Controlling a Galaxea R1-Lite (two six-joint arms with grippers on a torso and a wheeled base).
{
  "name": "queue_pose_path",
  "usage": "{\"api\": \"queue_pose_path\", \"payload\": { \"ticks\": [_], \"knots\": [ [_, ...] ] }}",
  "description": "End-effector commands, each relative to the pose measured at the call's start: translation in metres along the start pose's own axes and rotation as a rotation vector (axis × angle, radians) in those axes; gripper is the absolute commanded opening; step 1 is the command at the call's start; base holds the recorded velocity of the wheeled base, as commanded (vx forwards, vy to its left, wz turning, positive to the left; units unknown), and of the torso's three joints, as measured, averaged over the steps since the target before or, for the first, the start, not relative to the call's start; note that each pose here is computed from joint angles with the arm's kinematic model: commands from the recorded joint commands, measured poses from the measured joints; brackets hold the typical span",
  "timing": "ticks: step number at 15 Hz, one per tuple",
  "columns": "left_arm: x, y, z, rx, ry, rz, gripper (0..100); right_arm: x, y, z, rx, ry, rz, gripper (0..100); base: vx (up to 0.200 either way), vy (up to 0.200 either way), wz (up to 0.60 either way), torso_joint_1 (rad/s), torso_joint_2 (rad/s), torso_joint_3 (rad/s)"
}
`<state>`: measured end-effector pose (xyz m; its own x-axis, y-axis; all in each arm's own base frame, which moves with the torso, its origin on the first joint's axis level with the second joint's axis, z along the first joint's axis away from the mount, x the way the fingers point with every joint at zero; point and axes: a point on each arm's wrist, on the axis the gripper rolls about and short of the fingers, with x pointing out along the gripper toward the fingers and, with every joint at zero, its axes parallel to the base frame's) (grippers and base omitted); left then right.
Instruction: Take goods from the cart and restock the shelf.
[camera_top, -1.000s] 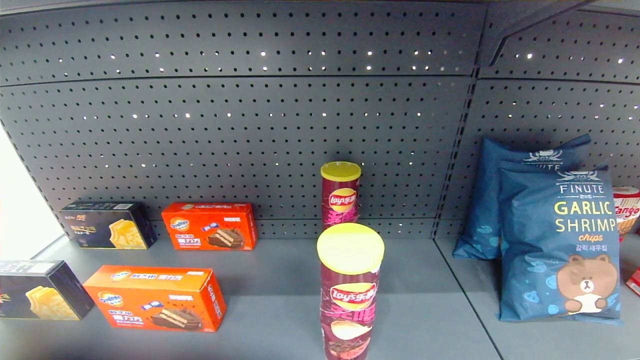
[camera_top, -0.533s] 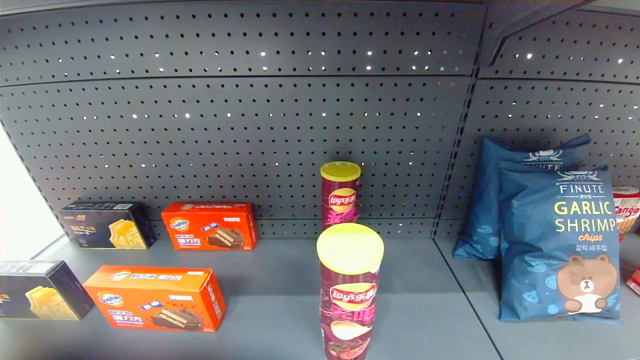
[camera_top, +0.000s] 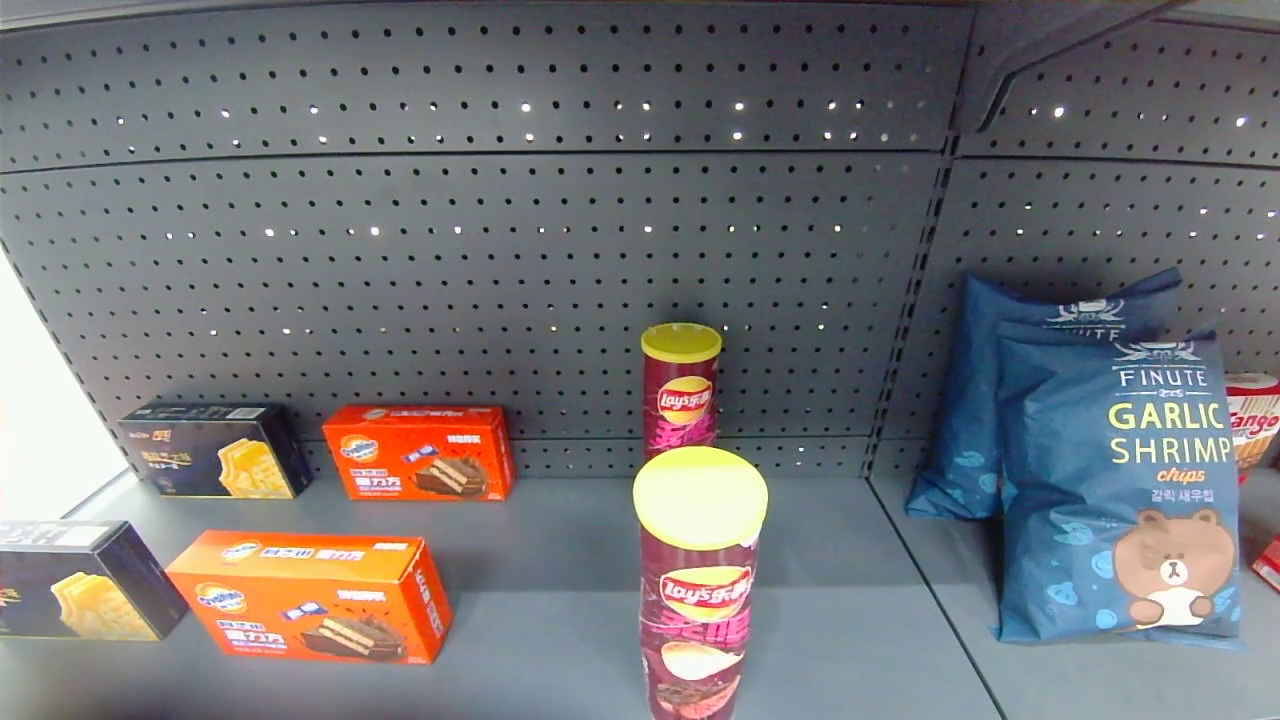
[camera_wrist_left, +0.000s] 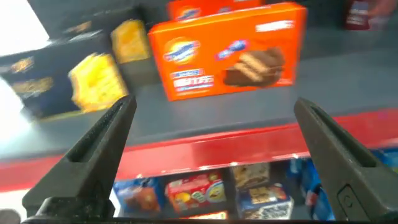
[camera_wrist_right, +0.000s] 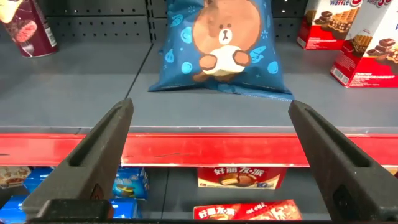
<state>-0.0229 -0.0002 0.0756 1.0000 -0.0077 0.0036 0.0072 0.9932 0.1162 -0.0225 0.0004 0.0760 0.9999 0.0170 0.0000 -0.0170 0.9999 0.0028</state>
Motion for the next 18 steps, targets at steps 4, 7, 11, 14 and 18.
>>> {"api": "queue_pose_path", "payload": {
  "ticks": [4, 7, 11, 14, 18],
  "knots": [
    [0.0000, 0.0015, 0.0003, -0.080, 0.006, 0.069, 100, 0.0002, 0.0000, 0.0001, 0.000, 0.002, 0.000, 100, 0.000, 0.000, 0.00, 0.000, 0.00, 0.000],
    [-0.0001, -0.0019, 0.0005, -0.052, -0.006, -0.093, 100, 0.0002, 0.0000, 0.0001, -0.001, 0.002, 0.000, 100, 0.000, 0.000, 0.00, 0.000, 0.00, 0.000],
    [0.0000, -0.0016, 0.0005, -0.057, -0.005, -0.075, 100, 0.0002, 0.0000, 0.0001, 0.000, 0.002, 0.000, 100, 0.000, 0.000, 0.00, 0.000, 0.00, 0.000],
    [0.0000, -0.0016, 0.0005, -0.055, -0.005, -0.075, 100, 0.0002, 0.0000, 0.0001, 0.000, 0.002, 0.000, 100, 0.000, 0.000, 0.00, 0.000, 0.00, 0.000],
    [0.0000, -0.0016, 0.0005, -0.057, -0.005, -0.075, 100, 0.0002, 0.0000, 0.0001, 0.000, 0.002, 0.000, 100, -0.100, 0.000, 0.00, 0.002, 0.00, 0.002]
  ]
}}
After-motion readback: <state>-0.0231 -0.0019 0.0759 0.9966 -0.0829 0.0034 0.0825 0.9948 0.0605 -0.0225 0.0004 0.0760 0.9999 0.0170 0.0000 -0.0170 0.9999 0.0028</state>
